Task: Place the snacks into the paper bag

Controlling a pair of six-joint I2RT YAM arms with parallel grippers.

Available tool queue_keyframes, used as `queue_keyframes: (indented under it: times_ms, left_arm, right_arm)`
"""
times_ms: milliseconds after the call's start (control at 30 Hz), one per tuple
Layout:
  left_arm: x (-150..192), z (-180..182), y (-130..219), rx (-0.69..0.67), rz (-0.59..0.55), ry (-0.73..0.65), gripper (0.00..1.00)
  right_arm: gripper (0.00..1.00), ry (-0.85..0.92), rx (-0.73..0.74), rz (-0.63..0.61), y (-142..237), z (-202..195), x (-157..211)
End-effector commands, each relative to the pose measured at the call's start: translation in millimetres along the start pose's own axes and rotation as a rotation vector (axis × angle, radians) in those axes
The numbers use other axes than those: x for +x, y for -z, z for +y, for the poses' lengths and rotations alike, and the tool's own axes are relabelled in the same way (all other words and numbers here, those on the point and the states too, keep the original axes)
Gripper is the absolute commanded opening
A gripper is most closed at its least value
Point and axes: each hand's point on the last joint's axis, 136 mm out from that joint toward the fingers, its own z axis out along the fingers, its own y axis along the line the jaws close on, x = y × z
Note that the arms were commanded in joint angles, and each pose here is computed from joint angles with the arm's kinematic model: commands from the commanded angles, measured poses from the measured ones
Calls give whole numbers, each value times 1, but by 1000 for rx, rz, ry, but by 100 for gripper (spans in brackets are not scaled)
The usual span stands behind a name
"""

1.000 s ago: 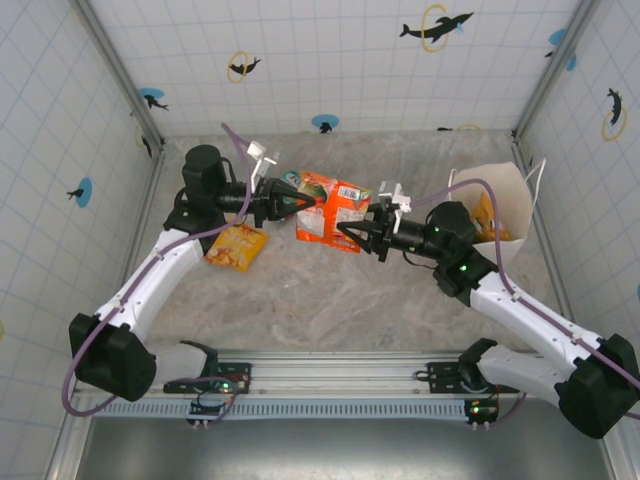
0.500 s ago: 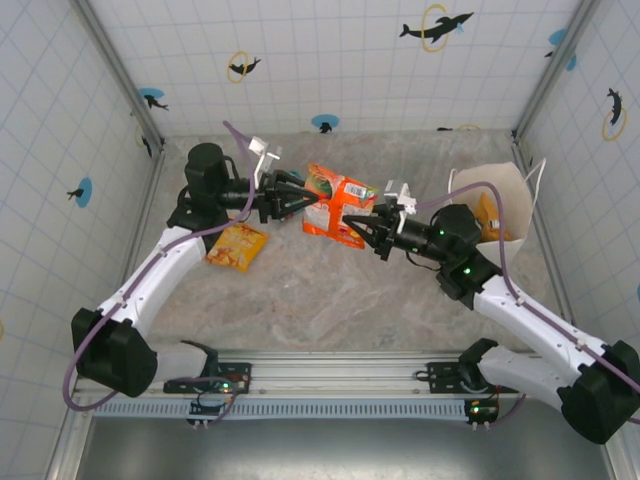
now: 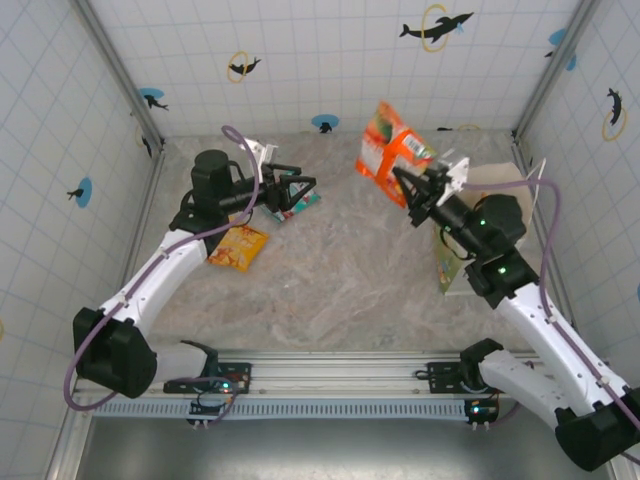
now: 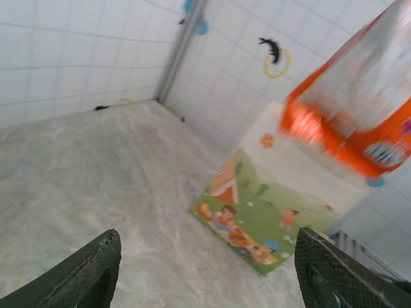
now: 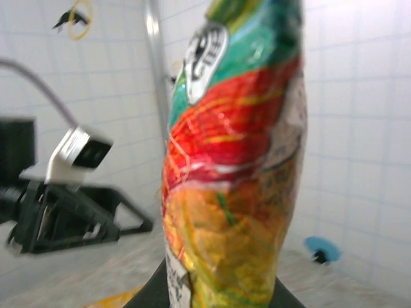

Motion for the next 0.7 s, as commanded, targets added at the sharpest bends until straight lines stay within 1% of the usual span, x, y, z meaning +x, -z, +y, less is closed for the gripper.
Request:
queue_keyframes:
  times_ms: [0, 167, 233, 300, 400, 467, 567, 667]
  left_arm:
    - [11, 22, -5, -94, 13, 62, 72]
    - [15, 28, -7, -112, 21, 79, 72]
    - [16, 30, -7, -116, 25, 81, 72]
    - [19, 33, -8, -129, 32, 88, 72]
    - [24, 38, -8, -144, 42, 97, 71]
    - [27, 39, -10, -142, 50, 107, 71]
    - [30, 39, -11, -139, 57, 116, 70]
    - [30, 39, -11, -139, 59, 117, 70]
  right_arm:
    - [12, 74, 123, -135, 10, -23, -65]
    - [11, 95, 299, -194, 24, -61, -97]
    - [11, 92, 371, -208, 34, -76, -104]
    - [11, 83, 430, -199, 42, -87, -102]
    - [11, 71, 520, -154, 57, -101, -82]
    - [10, 64, 578, -105, 68, -110, -58]
    - [10, 59, 642, -53, 84, -119, -31]
    - [10, 54, 691, -25, 97, -124, -12]
